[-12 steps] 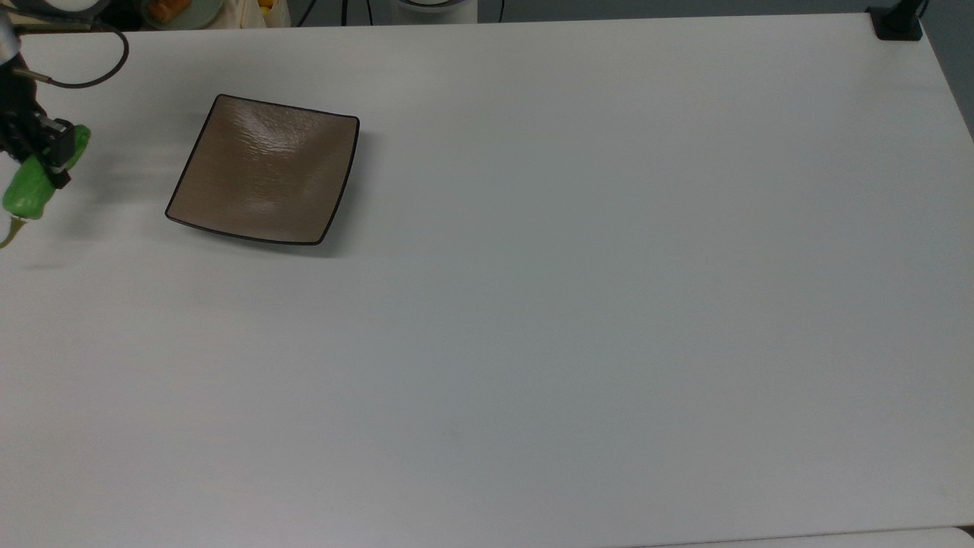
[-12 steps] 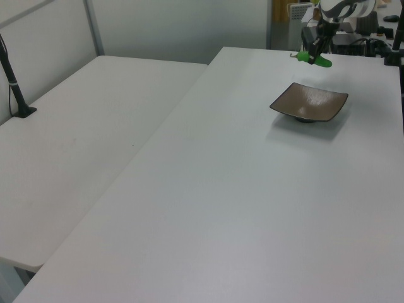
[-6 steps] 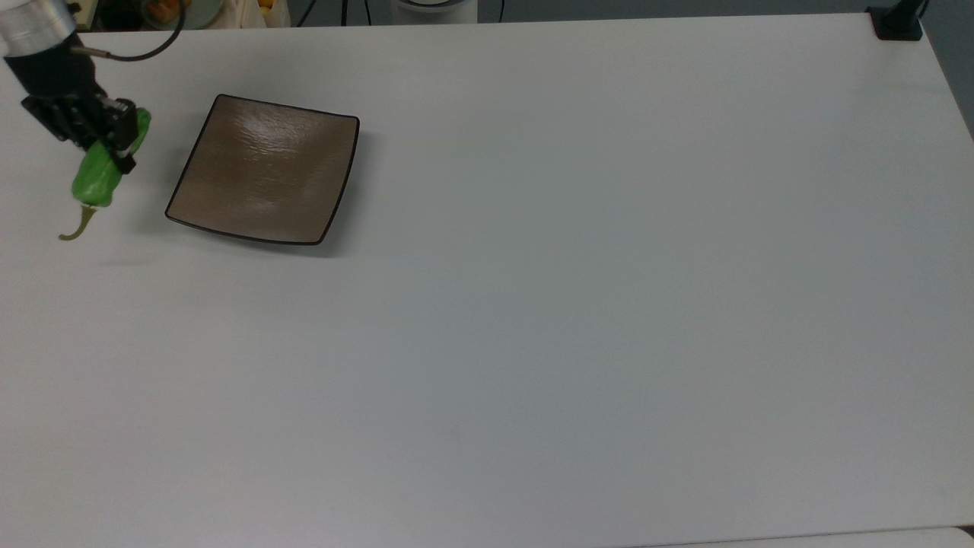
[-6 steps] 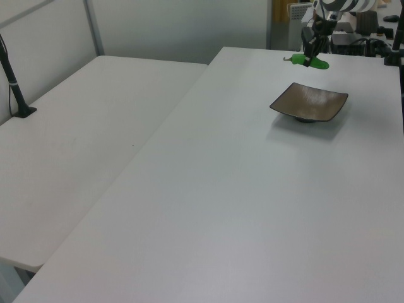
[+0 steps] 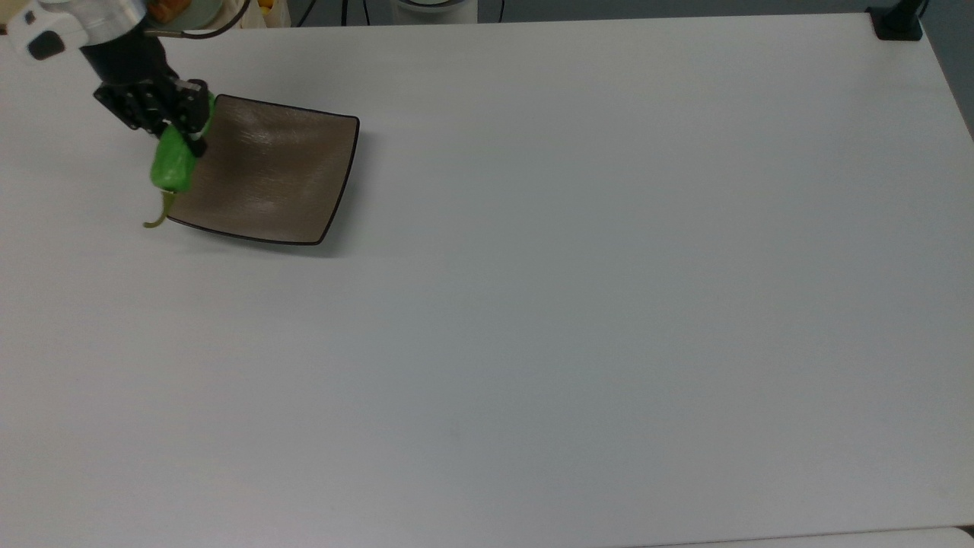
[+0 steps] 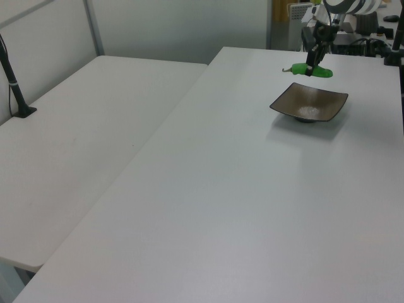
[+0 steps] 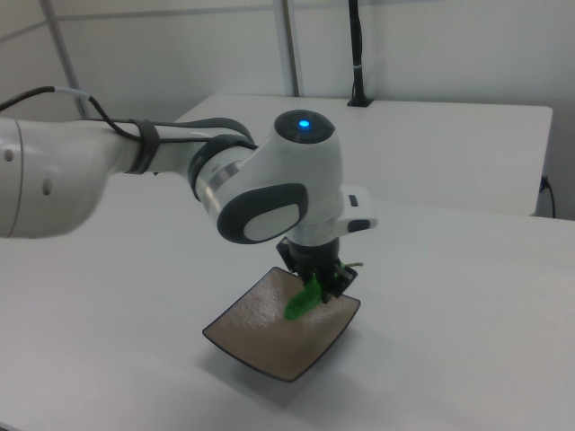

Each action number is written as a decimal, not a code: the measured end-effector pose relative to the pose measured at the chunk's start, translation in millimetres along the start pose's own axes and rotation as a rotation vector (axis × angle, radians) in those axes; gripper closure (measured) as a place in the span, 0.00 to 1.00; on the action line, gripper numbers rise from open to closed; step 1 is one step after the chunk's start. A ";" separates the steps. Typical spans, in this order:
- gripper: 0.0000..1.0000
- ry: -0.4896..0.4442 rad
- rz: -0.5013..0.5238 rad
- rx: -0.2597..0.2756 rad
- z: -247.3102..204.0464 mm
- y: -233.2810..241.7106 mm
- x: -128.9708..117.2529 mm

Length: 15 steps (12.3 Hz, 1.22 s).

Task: Chili peppers are placed on a ceramic plate

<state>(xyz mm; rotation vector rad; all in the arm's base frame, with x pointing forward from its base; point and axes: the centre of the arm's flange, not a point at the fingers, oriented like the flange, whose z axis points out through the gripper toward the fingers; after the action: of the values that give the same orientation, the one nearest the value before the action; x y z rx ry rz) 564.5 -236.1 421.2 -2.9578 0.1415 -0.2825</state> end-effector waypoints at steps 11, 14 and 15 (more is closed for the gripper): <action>0.00 -0.072 -0.051 0.041 2.3 -37.8 -10.4; 0.00 -0.090 -0.006 0.051 -28.9 -60.2 -2.1; 0.00 -0.092 0.009 0.051 -41.4 -65.1 -0.6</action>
<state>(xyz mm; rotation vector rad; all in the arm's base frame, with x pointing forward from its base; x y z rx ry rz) 561.0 -178.5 472.6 -2.9121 0.1332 -0.1463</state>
